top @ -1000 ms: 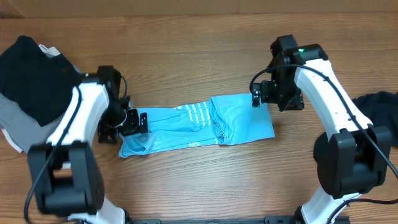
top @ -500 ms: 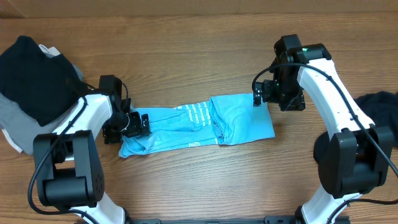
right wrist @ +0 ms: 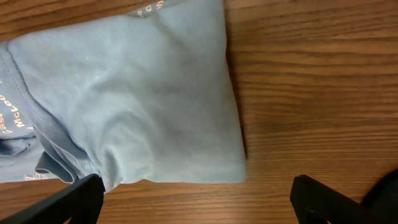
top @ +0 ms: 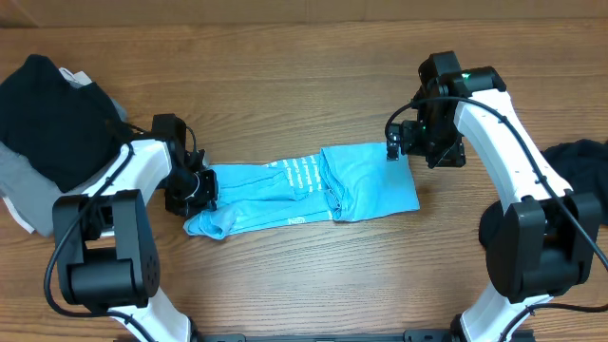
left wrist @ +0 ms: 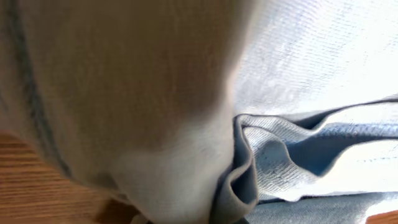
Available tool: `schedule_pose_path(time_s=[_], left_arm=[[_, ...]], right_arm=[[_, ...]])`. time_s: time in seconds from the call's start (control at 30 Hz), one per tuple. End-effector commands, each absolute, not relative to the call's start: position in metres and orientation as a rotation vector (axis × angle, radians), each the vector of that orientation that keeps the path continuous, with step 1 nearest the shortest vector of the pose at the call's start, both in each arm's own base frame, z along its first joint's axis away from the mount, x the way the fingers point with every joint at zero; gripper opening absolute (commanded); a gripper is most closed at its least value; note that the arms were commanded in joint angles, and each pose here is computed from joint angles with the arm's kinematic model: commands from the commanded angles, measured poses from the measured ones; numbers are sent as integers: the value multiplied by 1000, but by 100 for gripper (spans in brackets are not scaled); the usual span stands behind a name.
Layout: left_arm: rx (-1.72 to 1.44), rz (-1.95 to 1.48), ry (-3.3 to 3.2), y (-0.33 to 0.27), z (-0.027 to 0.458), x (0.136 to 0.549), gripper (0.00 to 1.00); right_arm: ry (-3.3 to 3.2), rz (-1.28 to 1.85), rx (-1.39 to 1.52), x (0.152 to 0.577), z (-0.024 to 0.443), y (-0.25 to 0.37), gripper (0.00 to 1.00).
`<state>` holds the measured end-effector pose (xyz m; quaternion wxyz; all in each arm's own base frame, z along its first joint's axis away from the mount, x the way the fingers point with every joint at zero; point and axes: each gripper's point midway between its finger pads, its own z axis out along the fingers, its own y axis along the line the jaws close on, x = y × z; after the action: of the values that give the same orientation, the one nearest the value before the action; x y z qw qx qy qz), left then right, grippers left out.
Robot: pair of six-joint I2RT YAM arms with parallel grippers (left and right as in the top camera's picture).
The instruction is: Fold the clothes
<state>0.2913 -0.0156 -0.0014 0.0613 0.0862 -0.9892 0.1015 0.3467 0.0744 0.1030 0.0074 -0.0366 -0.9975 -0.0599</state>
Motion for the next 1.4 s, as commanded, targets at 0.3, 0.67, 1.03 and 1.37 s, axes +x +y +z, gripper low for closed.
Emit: schedule_pose_path(time_s=[0.3, 0.67, 1.03, 1.37], left_arm=[[387, 176, -3043, 41, 82, 339, 4], [432, 475, -3134, 29, 180, 366, 4], [39, 363, -3168, -119, 159, 386, 6], [-209, 209, -2991, -191, 92, 356, 6]], right_arm=[[-3187, -59, -109, 354, 115, 60, 100], [-3176, -62, -104, 351, 111, 60, 100], [-3160, -71, -102, 347, 111, 61, 100], [-3157, -69, -68, 346, 111, 61, 100]])
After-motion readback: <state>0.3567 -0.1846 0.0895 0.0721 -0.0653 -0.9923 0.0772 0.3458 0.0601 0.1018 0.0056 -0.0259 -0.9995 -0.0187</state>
